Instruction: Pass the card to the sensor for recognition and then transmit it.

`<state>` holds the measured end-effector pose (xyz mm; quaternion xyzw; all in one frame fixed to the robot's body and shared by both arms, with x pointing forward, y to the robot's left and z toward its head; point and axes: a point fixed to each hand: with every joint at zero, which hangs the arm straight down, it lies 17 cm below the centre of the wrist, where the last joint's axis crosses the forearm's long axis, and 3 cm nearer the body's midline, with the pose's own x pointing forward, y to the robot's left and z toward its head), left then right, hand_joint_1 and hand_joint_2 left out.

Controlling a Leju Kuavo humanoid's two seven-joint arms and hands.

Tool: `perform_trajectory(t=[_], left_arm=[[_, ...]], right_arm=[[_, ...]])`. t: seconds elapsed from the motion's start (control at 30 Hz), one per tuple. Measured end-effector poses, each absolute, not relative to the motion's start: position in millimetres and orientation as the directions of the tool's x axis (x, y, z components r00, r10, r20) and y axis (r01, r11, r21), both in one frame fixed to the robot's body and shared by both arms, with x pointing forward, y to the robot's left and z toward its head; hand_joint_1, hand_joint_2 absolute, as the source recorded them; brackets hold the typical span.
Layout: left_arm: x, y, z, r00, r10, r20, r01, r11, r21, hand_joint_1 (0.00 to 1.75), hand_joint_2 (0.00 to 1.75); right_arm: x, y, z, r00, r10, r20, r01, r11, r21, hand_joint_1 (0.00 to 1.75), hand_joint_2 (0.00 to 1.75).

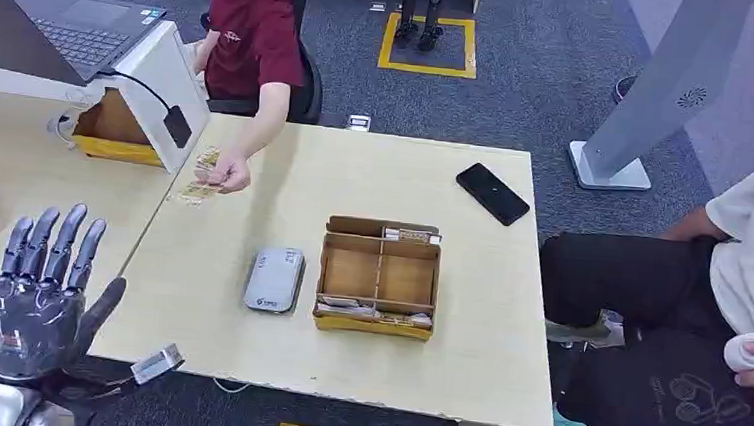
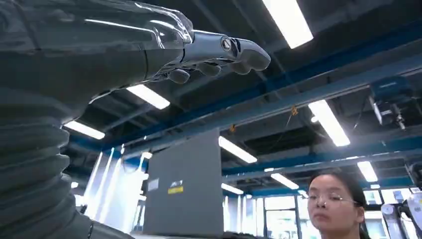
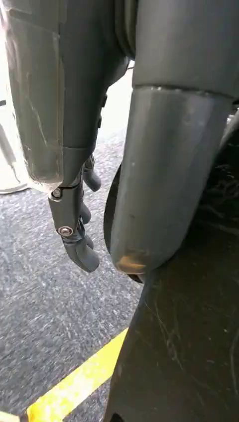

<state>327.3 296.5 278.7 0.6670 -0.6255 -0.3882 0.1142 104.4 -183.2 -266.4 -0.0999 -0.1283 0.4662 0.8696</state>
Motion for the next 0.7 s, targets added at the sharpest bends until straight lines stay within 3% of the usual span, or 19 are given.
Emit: perform_trajectory(t=[0.37, 0.7], left_arm=[[348.6, 289.2, 294.3, -0.083, -0.910, -0.406, -0.780, -0.195, 0.595, 0.00, 1.75], [369.5, 298.7, 271.1, -0.084, -0.943, -0.321, -0.738, -0.157, 0.656, 0.00, 1.75]], right_arm=[[106.7, -180.6, -265.6, 0.505, 0.853, 0.132, -0.800, 0.520, -0.301, 0.00, 0.00], [106.4, -181.0, -265.7, 0.497, 0.859, 0.125, -0.807, 0.510, -0.297, 0.00, 0.00]])
